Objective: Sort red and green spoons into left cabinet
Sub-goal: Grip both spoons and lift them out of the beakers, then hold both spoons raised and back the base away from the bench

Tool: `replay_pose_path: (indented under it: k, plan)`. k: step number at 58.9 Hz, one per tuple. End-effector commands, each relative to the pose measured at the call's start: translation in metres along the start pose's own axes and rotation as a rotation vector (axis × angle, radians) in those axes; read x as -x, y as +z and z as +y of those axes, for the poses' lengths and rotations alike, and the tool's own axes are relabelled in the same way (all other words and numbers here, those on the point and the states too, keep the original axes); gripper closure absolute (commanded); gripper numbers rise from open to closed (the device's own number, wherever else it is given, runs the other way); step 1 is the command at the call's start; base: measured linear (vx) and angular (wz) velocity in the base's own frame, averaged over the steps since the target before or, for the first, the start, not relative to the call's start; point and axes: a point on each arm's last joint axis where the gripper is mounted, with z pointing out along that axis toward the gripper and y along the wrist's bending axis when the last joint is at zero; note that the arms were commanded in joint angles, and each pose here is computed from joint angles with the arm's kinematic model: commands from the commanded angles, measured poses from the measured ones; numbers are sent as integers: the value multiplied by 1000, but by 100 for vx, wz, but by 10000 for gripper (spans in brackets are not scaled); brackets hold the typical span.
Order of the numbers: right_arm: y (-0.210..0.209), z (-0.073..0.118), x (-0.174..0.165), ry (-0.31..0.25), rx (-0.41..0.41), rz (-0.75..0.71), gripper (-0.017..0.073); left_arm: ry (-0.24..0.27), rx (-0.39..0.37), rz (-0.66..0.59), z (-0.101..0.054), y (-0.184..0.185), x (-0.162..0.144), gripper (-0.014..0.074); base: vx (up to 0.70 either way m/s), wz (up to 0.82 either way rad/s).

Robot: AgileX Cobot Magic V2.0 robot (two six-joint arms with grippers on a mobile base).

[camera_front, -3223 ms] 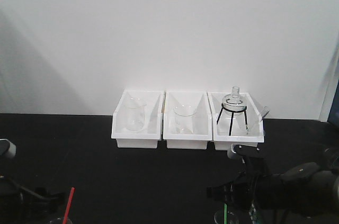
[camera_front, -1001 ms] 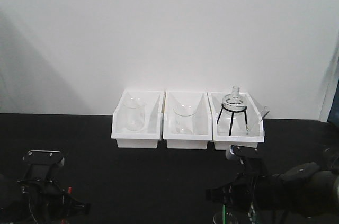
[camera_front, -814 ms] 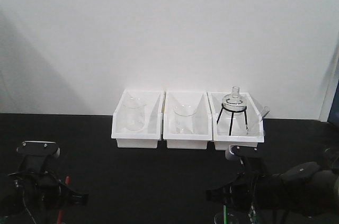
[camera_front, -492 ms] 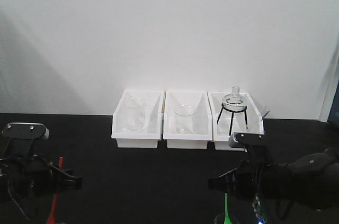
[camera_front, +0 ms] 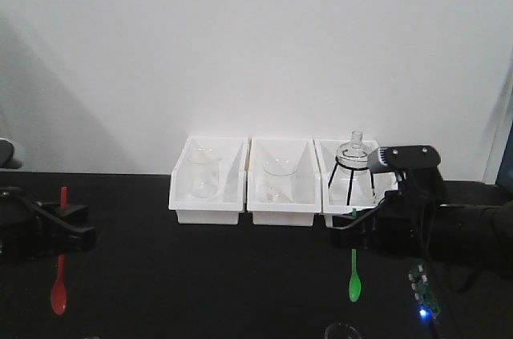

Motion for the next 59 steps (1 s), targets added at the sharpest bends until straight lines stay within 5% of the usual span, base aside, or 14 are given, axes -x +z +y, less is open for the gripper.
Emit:
replay_pose_path:
  k: [1, 15, 35, 59]
  plan:
    - [-38, 11, 24, -71, -21, -118, 564, 29, 1, -142, -7, -34, 26, 594, 0, 0]
    - [-107, 25, 12, -125, -125, -274, 564, 89, -10, -235, -15, -92, 19, 594, 0, 0]
    - [-188, 43, -48, -165, -193, -451, 564, 104, -18, -293, -19, -150, -57, 594, 0, 0]
    - [-210, 44, -98, -178, -244, -520, 564, 109, -21, -322, -20, -163, -83, 594, 0, 0]
